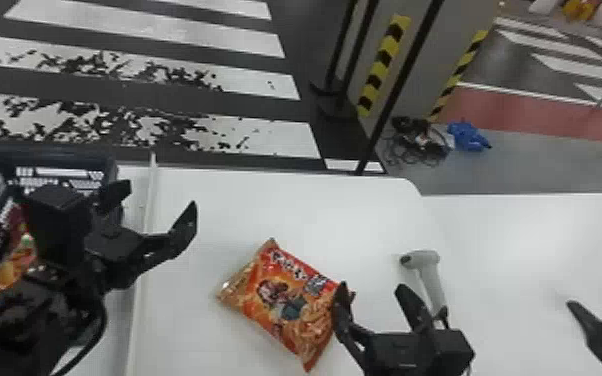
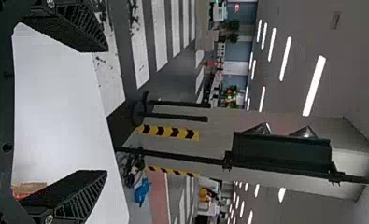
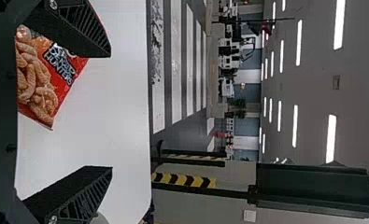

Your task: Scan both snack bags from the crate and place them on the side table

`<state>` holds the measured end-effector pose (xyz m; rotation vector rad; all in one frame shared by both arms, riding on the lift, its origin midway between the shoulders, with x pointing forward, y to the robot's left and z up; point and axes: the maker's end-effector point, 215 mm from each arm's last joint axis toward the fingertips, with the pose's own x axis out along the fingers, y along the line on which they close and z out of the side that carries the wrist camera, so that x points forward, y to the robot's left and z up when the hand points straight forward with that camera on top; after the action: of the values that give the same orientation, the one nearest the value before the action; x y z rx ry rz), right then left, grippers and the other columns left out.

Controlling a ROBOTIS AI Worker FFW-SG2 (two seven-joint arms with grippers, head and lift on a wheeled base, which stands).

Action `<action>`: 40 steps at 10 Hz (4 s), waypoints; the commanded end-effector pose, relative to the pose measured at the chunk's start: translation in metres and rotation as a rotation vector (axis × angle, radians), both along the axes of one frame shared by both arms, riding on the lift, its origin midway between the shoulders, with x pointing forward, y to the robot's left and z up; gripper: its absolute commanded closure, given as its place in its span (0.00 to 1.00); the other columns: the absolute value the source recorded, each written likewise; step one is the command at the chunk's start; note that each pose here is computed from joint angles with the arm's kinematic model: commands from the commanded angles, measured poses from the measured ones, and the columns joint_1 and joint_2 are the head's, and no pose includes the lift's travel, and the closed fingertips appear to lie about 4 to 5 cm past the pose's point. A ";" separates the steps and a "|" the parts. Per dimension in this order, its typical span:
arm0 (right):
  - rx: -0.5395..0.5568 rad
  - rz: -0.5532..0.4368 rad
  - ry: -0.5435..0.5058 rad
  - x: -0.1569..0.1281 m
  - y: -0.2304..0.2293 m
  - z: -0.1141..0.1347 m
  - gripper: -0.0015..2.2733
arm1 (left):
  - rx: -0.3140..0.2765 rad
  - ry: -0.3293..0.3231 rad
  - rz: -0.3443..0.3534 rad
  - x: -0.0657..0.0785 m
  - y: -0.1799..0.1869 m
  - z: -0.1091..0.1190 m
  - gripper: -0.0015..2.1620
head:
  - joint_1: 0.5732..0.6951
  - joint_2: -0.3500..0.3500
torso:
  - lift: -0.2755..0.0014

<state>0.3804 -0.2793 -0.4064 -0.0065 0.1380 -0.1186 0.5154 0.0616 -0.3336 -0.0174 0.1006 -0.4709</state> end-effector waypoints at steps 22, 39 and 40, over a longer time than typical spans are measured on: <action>1.064 0.294 0.594 0.035 0.038 -0.122 0.99 | 0.046 0.013 0.266 -0.092 0.142 -0.017 0.04 | 1.00 0.41 | 0.64; -1.168 0.519 -0.079 0.038 0.108 -0.024 0.99 | 0.032 0.026 0.273 -0.091 0.145 -0.025 0.04 | 1.00 0.51 | 0.64; -1.199 0.576 -0.039 0.025 0.113 -0.047 0.99 | 0.031 0.026 0.273 -0.091 0.145 -0.025 0.04 | 1.00 0.55 | 0.64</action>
<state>0.4122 -0.1696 -0.4419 -1.2085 -0.0085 0.3647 0.4246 0.2062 -0.3580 -0.0064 0.1279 -0.1971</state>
